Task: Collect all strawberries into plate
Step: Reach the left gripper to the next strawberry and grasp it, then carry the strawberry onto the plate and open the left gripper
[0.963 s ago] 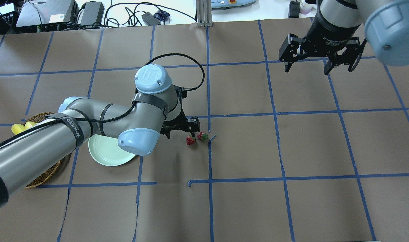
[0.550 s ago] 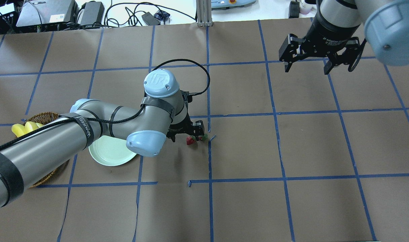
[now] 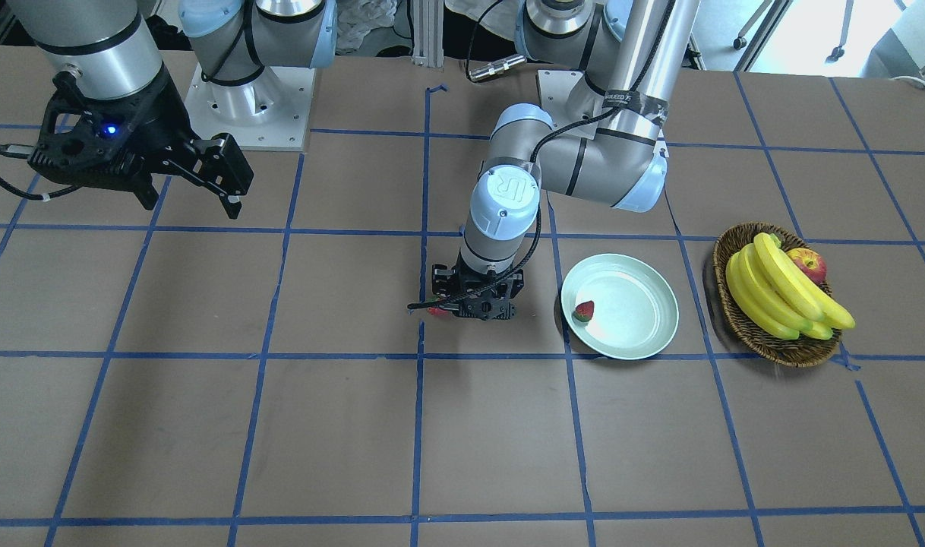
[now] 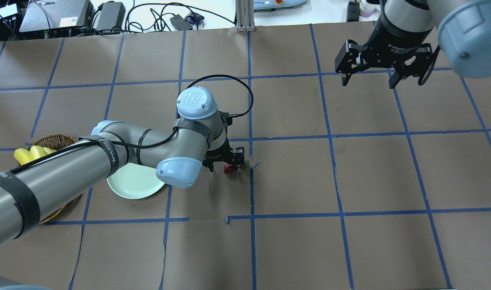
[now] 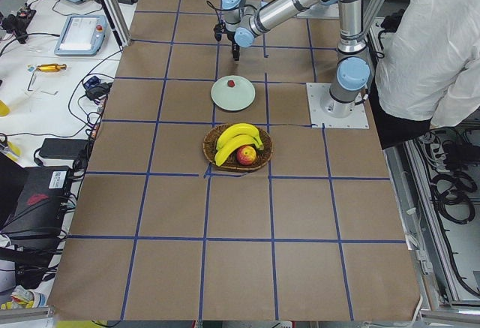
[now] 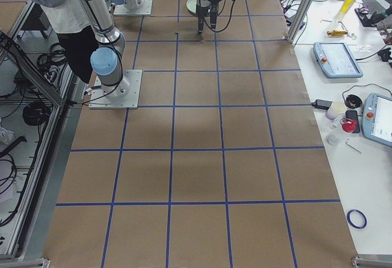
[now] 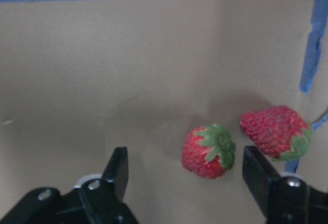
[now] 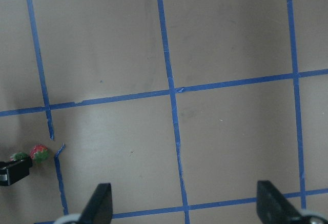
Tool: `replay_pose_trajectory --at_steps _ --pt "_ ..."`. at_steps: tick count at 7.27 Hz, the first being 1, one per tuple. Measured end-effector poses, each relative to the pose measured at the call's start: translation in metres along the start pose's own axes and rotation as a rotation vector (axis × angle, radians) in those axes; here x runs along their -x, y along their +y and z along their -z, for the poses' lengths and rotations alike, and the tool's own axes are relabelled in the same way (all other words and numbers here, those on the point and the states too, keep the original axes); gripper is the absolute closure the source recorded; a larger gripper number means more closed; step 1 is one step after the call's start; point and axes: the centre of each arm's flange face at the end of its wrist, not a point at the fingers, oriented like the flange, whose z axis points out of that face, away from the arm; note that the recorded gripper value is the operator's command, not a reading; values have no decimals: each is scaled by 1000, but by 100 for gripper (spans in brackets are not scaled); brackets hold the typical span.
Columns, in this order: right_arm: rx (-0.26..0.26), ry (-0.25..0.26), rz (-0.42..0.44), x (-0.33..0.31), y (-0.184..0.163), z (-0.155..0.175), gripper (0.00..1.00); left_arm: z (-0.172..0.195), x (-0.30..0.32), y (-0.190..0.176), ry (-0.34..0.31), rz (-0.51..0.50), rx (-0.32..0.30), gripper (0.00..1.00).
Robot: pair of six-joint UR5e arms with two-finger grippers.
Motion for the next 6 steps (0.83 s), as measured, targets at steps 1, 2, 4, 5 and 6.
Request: replay_pose_trajectory --at_steps 1,2,4,5,6 --pt "0 0 -1 0 0 0 0 -1 0 -1 -1 -2 -2 71" --pt "0 0 0 0 0 0 0 -1 -1 -1 -1 -5 -5 92" --pt "0 3 0 0 0 0 0 3 -3 0 2 -13 -19 99" --pt "0 3 0 0 0 0 0 12 -3 -2 -2 -25 -39 97" --pt "0 2 0 0 0 0 0 27 3 -6 -32 -51 -63 96"
